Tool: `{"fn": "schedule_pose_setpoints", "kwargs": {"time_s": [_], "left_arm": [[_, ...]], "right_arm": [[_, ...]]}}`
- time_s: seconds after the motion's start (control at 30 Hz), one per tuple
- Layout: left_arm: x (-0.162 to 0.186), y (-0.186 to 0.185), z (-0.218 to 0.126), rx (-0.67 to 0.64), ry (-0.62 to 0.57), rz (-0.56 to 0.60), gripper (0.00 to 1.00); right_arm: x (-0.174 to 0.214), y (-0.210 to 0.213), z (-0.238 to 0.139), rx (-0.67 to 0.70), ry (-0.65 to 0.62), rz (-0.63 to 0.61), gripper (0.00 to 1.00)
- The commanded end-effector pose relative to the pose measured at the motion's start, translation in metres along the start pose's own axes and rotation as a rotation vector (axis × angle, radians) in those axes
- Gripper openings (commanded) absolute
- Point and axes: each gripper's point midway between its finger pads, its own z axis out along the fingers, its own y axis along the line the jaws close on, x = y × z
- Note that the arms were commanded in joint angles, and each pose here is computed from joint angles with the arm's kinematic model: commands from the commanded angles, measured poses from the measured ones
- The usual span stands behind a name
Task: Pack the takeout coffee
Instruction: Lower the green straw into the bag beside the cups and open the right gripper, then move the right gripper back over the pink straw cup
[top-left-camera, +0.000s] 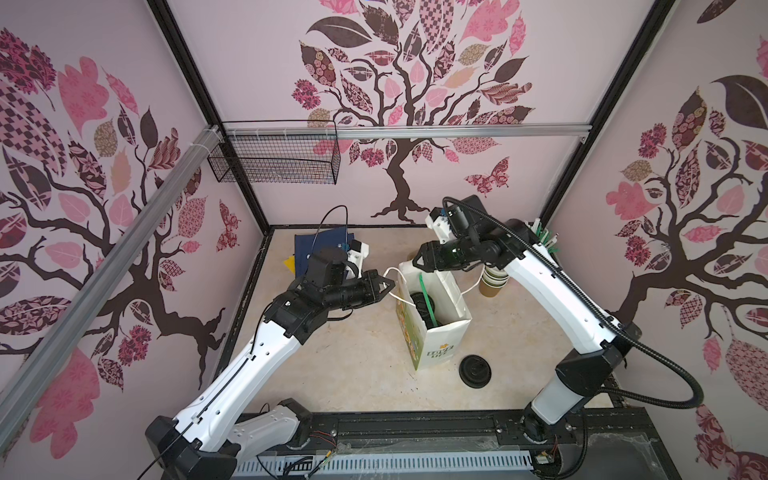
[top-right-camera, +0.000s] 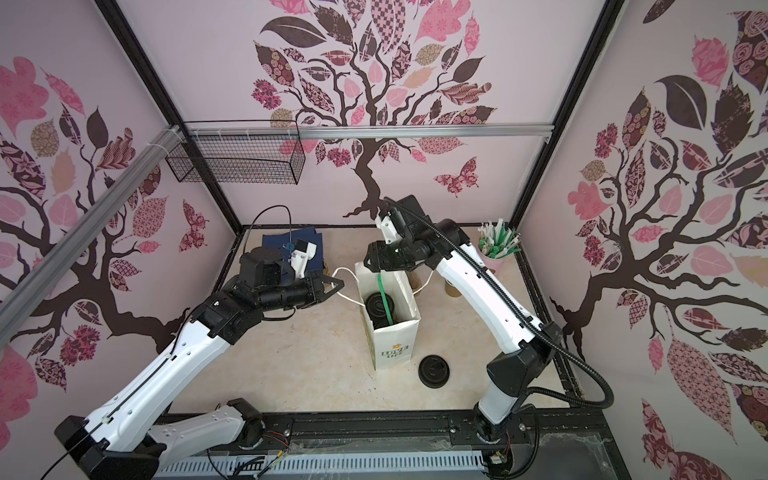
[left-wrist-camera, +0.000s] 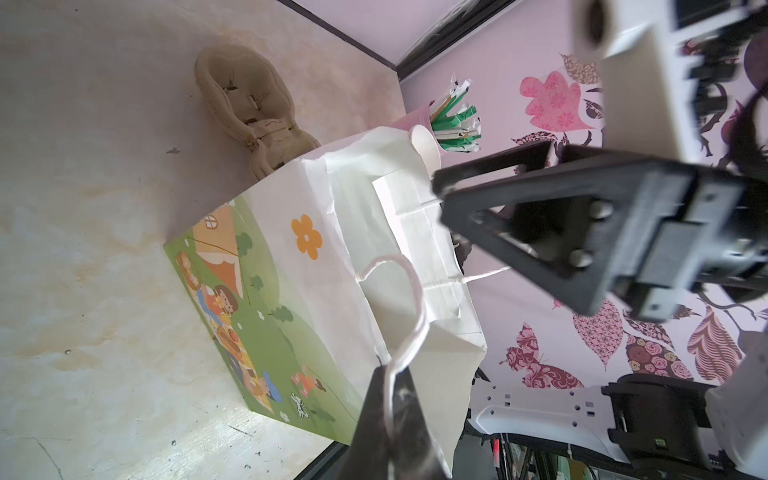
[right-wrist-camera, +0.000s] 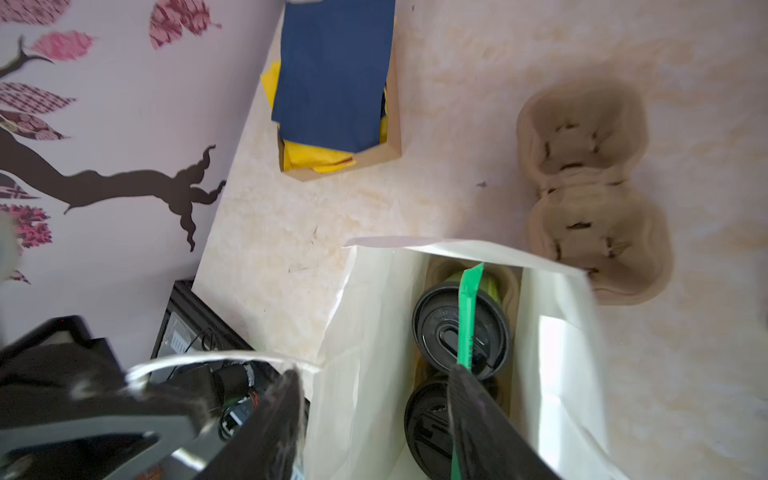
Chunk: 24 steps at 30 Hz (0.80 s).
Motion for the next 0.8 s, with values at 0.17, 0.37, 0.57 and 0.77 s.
{"fn": "schedule_pose_setpoints", "kwargs": {"time_s": [0.17, 0.37, 0.57, 0.77], "left_arm": [[-0.002, 0.007, 0.002, -0.023, -0.020, 0.010, 0.00], [-0.002, 0.007, 0.003, -0.018, -0.018, 0.017, 0.00], [-0.004, 0.003, 0.004, -0.013, -0.014, 0.042, 0.00], [-0.005, 0.004, 0.005, -0.012, -0.017, 0.045, 0.00]], "right_arm": [[-0.029, -0.182, -0.152, 0.595, -0.274, 0.229, 0.55], [-0.039, -0.273, -0.133, 0.686, -0.392, 0.379, 0.45], [-0.043, -0.331, -0.096, 0.758, -0.321, 0.437, 0.34], [-0.037, -0.346, -0.064, 0.716, -0.241, 0.498, 0.33]]}}
